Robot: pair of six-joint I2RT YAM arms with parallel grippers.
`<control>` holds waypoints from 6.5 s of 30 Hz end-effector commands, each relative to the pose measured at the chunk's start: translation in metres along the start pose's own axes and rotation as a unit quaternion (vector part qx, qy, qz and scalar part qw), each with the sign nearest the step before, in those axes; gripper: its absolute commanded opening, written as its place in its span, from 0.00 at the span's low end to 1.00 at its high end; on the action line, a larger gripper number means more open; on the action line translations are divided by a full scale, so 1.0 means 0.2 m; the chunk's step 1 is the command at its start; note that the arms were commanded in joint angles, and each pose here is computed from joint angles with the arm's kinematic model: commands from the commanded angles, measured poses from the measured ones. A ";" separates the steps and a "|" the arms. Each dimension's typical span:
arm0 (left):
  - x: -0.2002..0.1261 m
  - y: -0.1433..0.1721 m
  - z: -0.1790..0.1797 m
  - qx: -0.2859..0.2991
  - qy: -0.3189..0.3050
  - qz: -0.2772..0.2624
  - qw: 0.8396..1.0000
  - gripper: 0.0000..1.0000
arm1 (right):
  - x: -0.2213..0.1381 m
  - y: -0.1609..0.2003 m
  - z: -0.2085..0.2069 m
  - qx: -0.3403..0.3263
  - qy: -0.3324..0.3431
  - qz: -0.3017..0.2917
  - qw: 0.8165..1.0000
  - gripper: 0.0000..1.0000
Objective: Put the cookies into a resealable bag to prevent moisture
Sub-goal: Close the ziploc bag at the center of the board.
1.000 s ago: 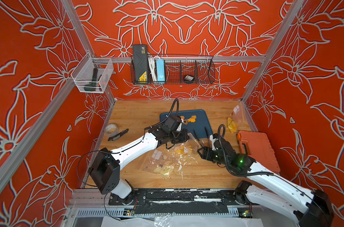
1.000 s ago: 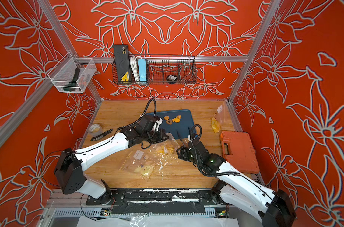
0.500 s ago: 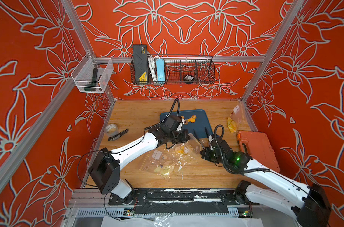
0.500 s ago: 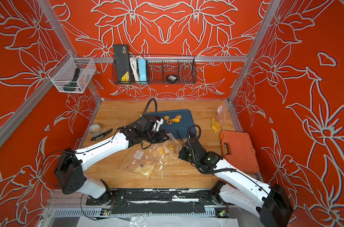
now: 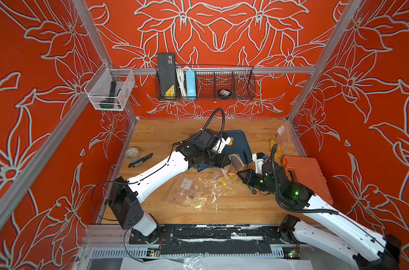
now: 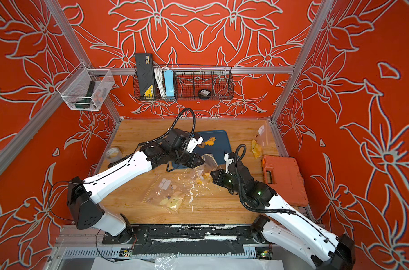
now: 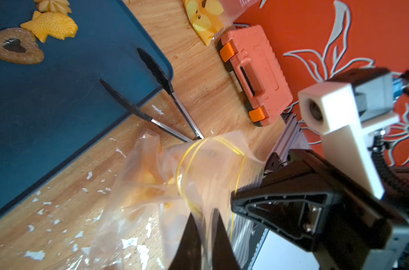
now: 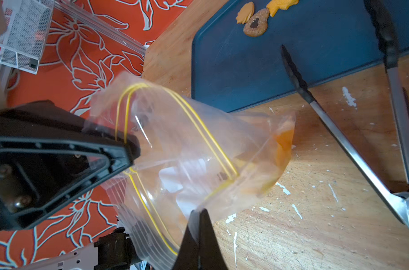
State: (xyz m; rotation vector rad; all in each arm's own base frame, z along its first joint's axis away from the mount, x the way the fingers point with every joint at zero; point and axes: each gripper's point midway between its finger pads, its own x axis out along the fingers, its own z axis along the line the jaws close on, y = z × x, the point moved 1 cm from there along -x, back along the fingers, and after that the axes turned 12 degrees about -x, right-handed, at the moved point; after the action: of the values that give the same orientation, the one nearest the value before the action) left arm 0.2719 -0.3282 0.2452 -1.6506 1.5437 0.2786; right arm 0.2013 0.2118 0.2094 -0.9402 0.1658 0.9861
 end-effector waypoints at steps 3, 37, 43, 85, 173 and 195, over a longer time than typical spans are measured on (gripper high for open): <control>0.03 0.04 0.09 0.026 -0.049 0.020 0.998 0.22 | 0.01 -0.07 -0.02 0.024 0.020 -0.033 0.999 0.00; -0.23 0.17 0.35 0.302 0.054 -0.317 0.898 0.92 | 0.26 -0.25 -0.14 -0.056 0.037 0.123 0.990 0.00; -0.08 0.20 0.37 0.384 0.066 -0.276 0.878 0.89 | 0.25 -0.24 -0.15 -0.070 0.035 0.131 0.988 0.00; 0.10 0.01 0.36 0.434 0.057 -0.238 0.867 0.39 | 0.32 -0.31 -0.14 -0.032 0.025 0.130 0.991 0.00; -0.02 -0.16 0.74 0.247 0.054 -0.190 0.949 0.00 | 0.61 -0.60 -0.29 -0.258 -0.306 0.017 0.916 0.46; -0.03 -0.19 0.79 0.227 0.042 -0.193 0.954 0.00 | 0.64 -0.55 -0.29 -0.258 -0.301 0.038 0.917 0.16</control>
State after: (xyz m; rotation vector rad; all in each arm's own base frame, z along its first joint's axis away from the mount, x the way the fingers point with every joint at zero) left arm 0.3549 -0.2212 0.1626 -1.5438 1.1993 -0.3415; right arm 0.3746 0.2254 0.1636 -1.0286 -0.5591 1.3966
